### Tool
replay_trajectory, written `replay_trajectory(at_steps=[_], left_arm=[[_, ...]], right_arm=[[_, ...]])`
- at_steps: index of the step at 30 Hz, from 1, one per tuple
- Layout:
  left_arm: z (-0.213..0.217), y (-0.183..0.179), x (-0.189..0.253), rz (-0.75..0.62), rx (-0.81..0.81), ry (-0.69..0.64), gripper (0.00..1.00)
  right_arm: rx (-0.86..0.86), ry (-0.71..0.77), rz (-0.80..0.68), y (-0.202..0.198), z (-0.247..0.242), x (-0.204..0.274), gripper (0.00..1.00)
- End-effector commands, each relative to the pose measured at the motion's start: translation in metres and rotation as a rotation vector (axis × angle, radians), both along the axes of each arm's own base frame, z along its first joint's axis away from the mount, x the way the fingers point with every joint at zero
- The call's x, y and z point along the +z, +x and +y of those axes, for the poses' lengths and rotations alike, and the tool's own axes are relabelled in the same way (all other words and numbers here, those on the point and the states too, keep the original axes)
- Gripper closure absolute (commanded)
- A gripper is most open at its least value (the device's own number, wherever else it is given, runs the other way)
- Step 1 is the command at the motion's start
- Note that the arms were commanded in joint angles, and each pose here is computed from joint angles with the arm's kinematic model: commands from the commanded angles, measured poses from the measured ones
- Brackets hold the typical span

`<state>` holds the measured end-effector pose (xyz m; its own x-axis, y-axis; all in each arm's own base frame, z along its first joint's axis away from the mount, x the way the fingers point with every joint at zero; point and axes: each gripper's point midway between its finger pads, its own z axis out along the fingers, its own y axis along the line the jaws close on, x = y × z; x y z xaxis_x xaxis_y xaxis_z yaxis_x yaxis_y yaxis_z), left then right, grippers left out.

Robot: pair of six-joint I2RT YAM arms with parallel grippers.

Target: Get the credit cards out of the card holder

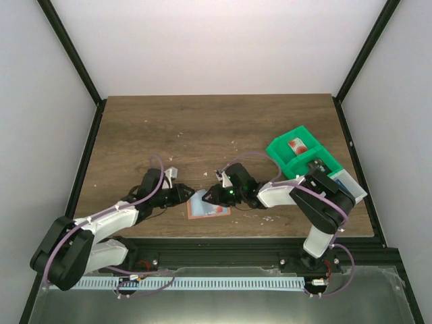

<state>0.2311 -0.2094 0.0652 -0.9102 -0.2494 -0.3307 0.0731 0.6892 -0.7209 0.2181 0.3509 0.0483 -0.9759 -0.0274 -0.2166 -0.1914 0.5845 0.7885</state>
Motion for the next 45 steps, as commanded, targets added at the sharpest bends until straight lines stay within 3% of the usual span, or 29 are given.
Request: replay_trajectory(at_steps=[1, 12, 17, 24, 29, 31, 38, 45], left_arm=[[0.014, -0.001, -0.007, 0.034, 0.055, -0.015, 0.63], [0.007, -0.012, -0.024, 0.073, -0.008, -0.051, 0.69], [0.007, -0.013, -0.032, 0.086, -0.022, -0.032, 0.72], [0.012, -0.009, -0.029, 0.071, 0.001, -0.007, 0.73], [0.011, -0.002, -0.014, 0.037, 0.009, -0.011, 0.72], [0.009, -0.001, -0.006, 0.026, 0.003, -0.02, 0.67], [-0.01, -0.002, 0.039, -0.041, -0.061, -0.164, 0.62], [-0.042, -0.016, 0.027, 0.013, -0.137, -0.196, 0.62]], right_arm=[[0.022, 0.024, -0.014, 0.007, 0.016, 0.013, 0.65], [0.061, 0.092, -0.022, 0.011, 0.042, 0.039, 0.65], [0.02, -0.011, -0.152, 0.024, 0.023, 0.051, 0.64], [-0.043, -0.047, -0.262, 0.029, -0.004, 0.079, 0.62], [-0.064, -0.086, -0.259, 0.026, -0.016, 0.069, 0.62], [-0.065, -0.099, -0.25, 0.024, -0.018, 0.061, 0.63], [-0.08, -0.197, -0.208, 0.025, -0.029, 0.027, 0.71], [-0.089, -0.282, -0.179, 0.022, -0.045, 0.004, 0.74]])
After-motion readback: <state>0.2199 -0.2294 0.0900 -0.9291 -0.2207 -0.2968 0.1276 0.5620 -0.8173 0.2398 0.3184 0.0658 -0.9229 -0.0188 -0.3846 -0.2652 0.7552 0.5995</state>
